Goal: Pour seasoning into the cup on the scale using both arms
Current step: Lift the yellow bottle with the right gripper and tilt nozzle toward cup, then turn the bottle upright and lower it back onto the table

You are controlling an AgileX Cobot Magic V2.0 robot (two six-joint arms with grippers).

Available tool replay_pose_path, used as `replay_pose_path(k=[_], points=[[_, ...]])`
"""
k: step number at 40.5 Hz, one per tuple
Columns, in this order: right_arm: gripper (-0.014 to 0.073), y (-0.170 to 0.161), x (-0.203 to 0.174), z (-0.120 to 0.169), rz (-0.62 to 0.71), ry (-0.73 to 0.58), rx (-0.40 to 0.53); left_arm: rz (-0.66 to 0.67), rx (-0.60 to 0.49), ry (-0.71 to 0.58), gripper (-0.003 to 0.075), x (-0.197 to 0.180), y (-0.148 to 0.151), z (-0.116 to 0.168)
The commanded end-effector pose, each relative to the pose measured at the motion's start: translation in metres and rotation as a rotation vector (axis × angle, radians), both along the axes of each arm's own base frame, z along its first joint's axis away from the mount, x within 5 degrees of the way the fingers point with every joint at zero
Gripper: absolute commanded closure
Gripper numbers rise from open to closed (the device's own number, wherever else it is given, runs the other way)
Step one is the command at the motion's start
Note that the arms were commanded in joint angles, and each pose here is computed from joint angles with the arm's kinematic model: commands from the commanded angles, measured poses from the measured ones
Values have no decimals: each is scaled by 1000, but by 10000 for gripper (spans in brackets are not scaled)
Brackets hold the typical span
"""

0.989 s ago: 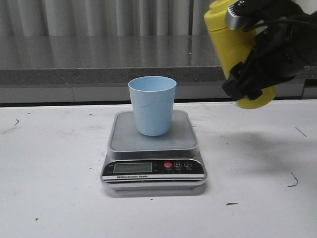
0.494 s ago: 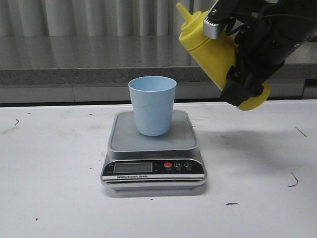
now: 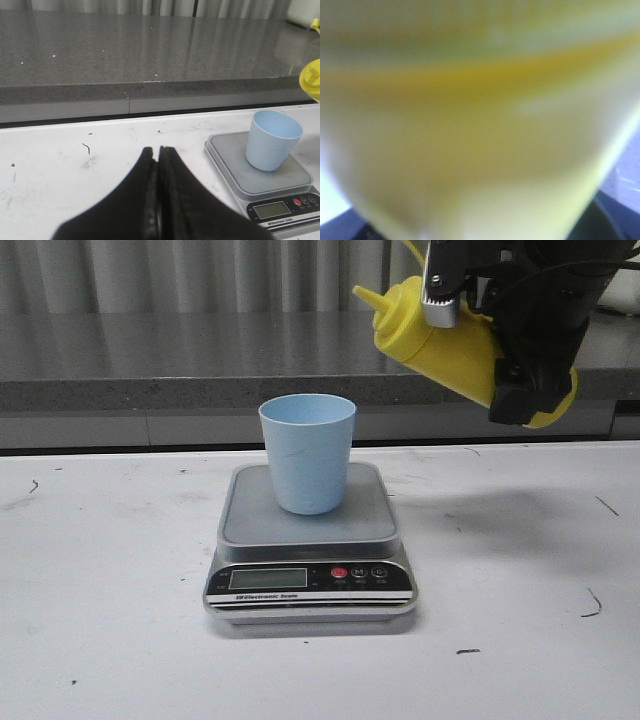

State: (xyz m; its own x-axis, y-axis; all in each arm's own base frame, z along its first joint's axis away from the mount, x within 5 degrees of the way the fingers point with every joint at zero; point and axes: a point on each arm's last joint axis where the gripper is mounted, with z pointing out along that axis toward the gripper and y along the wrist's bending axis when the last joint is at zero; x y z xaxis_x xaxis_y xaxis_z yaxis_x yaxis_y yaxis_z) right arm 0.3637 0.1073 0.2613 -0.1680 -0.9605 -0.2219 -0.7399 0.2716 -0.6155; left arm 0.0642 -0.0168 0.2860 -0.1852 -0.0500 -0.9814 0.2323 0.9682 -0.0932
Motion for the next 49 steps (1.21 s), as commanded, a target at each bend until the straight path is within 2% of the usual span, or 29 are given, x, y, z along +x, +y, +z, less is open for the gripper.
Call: replay_pose_path(k=[1, 5, 8, 17, 27, 33, 41, 49], points=[[340, 3, 1, 39, 54, -159, -42, 4, -39, -84, 740, 1, 0, 15], [340, 8, 0, 40, 72, -169, -61, 4, -39, -84, 740, 1, 0, 15], [340, 9, 0, 40, 33, -163, -10, 4, -39, -84, 740, 1, 0, 15], [343, 12, -1, 39, -154, -128, 233, 4, -39, -84, 740, 1, 0, 15], [343, 19, 1, 42, -396, -100, 612, 4, -39, -84, 740, 1, 0, 15], [343, 19, -5, 33, -481, -107, 804, 4, -39, -84, 740, 1, 0, 15], [343, 18, -24, 3, -506, -132, 1038, 4, -39, -84, 740, 1, 0, 15], [343, 15, -40, -25, -475, -170, 1185, 4, -39, -84, 740, 1, 0, 15]])
